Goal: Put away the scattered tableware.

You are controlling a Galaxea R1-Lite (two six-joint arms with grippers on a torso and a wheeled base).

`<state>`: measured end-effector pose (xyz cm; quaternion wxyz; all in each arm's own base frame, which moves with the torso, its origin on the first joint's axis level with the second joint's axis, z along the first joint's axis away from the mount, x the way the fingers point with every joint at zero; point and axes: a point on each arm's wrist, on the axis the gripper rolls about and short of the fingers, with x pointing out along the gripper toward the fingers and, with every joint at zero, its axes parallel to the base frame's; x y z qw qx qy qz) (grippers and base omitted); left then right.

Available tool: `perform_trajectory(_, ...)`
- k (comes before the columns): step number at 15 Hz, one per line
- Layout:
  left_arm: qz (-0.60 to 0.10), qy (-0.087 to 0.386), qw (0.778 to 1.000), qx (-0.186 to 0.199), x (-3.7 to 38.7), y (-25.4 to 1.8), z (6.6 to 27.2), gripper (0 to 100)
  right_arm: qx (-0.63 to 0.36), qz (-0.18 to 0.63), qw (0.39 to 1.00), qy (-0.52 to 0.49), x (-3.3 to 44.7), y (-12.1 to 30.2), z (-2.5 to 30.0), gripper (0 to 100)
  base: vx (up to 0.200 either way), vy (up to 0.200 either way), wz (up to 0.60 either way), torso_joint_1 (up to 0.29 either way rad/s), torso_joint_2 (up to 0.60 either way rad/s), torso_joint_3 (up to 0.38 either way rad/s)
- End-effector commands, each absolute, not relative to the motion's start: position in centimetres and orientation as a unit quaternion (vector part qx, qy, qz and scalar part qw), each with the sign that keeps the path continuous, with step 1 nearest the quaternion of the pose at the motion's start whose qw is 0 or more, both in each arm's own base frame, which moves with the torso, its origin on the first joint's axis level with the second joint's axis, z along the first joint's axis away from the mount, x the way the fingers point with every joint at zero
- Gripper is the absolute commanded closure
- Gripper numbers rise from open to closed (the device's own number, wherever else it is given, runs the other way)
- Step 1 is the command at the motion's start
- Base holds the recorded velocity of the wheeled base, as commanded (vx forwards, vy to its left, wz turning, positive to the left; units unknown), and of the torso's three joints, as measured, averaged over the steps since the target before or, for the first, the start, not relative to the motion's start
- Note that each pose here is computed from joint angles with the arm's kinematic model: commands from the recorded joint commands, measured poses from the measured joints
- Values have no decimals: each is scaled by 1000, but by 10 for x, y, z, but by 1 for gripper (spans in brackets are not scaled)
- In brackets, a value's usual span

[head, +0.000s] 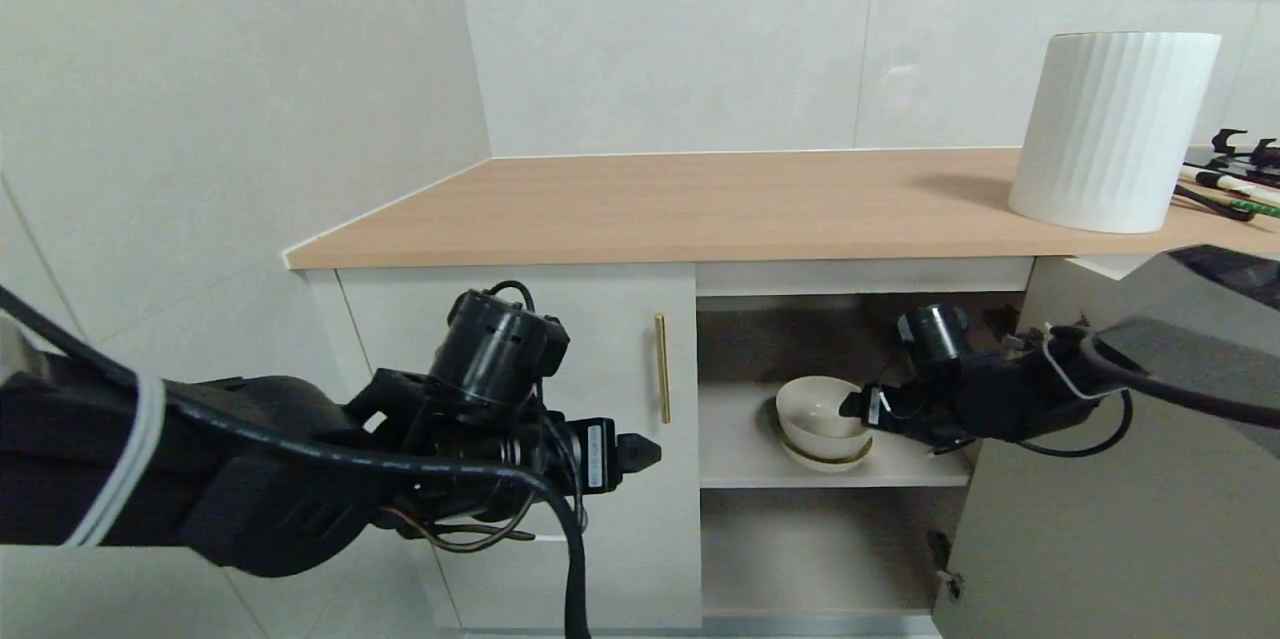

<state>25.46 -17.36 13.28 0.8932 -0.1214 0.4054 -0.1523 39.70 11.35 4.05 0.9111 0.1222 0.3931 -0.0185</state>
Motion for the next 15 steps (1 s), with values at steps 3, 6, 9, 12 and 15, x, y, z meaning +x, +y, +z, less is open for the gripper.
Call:
perform_trajectory(3,-164,368,909,-106,212,-137,178,0,94,93,905,404,287,118,147,0,0,0,0,0,0,0)
perform_trajectory(6,-168,356,913,-111,193,-124,193,0,83,130,902,404,237,117,176,0,0,0,0,0,0,0)
perform_trajectory(9,-153,331,923,-125,178,-106,202,0,70,143,893,421,201,110,190,0,0,0,0,0,0,0)
perform_trajectory(12,-155,330,922,-127,161,-96,203,0,62,143,889,431,176,99,181,0,0,0,0,0,0,0)
perform_trajectory(15,-153,332,922,-125,161,-95,201,0,63,147,890,426,171,96,182,0,0,0,0,0,0,0)
